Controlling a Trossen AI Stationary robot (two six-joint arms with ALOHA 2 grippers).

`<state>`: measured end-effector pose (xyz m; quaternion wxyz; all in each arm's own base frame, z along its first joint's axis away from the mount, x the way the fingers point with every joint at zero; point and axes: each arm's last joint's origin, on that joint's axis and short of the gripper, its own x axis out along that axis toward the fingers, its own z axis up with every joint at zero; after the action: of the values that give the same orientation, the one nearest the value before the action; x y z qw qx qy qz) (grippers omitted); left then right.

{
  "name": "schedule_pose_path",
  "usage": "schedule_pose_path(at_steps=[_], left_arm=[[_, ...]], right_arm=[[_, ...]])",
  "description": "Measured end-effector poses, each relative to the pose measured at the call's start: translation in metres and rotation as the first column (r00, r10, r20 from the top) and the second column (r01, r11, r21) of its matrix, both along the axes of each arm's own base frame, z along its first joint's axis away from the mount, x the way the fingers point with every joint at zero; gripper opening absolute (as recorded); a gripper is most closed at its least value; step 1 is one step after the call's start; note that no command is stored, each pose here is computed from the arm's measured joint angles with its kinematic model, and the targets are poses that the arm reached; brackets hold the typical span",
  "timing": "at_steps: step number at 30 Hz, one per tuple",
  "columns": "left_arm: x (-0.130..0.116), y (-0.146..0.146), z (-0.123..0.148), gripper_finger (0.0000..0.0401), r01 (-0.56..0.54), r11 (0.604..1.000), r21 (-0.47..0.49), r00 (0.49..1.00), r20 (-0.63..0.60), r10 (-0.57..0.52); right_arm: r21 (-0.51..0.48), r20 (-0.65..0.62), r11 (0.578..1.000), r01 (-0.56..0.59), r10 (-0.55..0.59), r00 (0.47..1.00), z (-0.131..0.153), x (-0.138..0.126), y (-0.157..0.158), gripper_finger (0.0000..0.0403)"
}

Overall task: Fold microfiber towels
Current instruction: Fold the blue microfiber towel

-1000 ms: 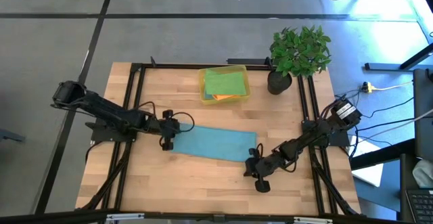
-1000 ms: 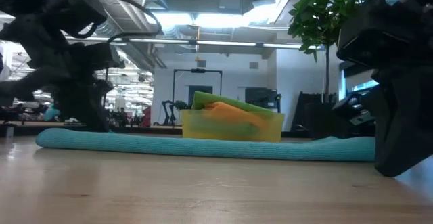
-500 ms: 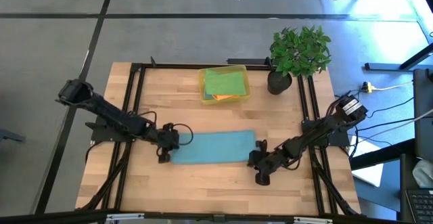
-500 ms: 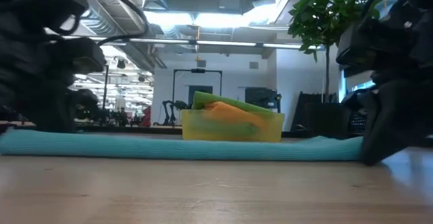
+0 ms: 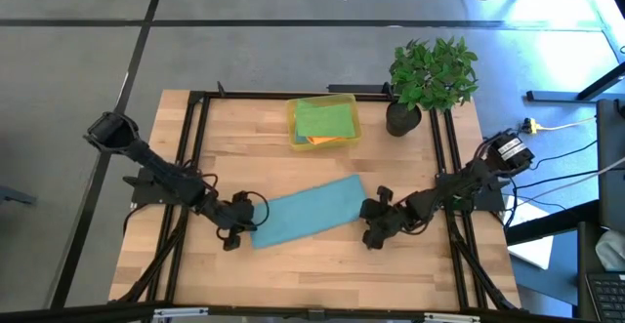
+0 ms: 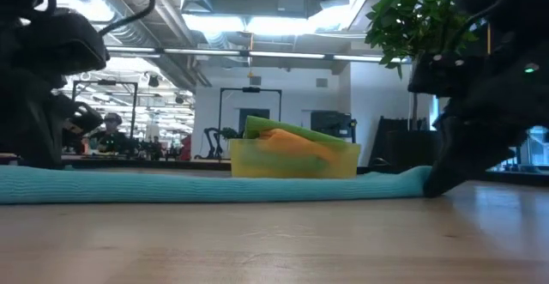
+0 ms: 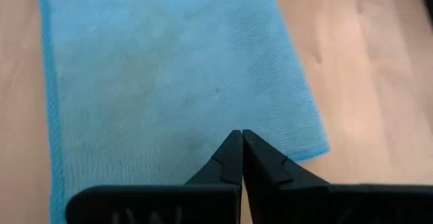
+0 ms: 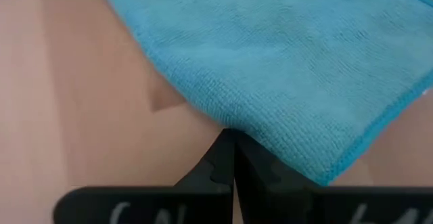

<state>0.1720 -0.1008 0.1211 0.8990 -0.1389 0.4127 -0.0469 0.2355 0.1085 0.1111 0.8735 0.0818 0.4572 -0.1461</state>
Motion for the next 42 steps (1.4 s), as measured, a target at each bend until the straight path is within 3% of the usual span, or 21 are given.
schedule_pose_path(at_steps=[5, 8, 11, 15, 25, 42], left_arm=[[0.002, -0.005, 0.004, 0.0001, 0.054, 0.998, 0.032, 0.997, 0.049, -0.055], [0.006, -0.007, 0.011, 0.0000, 0.060, 0.984, 0.167, 0.991, 0.107, -0.079], [0.010, -0.005, 0.016, 0.0001, 0.025, 0.948, 0.317, 0.988, 0.137, -0.072], [0.013, 0.004, 0.017, 0.0000, 0.012, 0.915, 0.403, 0.995, 0.088, -0.052], [-0.004, 0.024, 0.002, 0.0001, -0.090, 0.904, 0.419, 0.975, -0.146, 0.165], [-0.004, 0.002, 0.006, 0.0001, -0.076, 0.965, 0.251, 0.991, -0.087, 0.100]], right_arm=[[-0.015, -0.013, 0.999, 0.042, -0.042, 0.999, 0.000, 0.005, -0.014, 0.0006], [-0.034, -0.030, 0.997, 0.071, -0.072, 0.997, -0.001, 0.005, -0.021, 0.0006], [-0.113, -0.028, 0.984, 0.140, -0.144, 0.989, -0.002, 0.003, -0.028, 0.0006], [-0.234, -0.037, 0.949, 0.212, -0.226, 0.973, -0.005, -0.003, -0.039, 0.0006], [-0.223, -0.034, 0.947, 0.230, -0.243, 0.969, 0.001, -0.005, -0.041, 0.0006], [-0.172, 0.012, 0.960, 0.220, -0.221, 0.975, 0.013, -0.002, -0.041, 0.0006]])
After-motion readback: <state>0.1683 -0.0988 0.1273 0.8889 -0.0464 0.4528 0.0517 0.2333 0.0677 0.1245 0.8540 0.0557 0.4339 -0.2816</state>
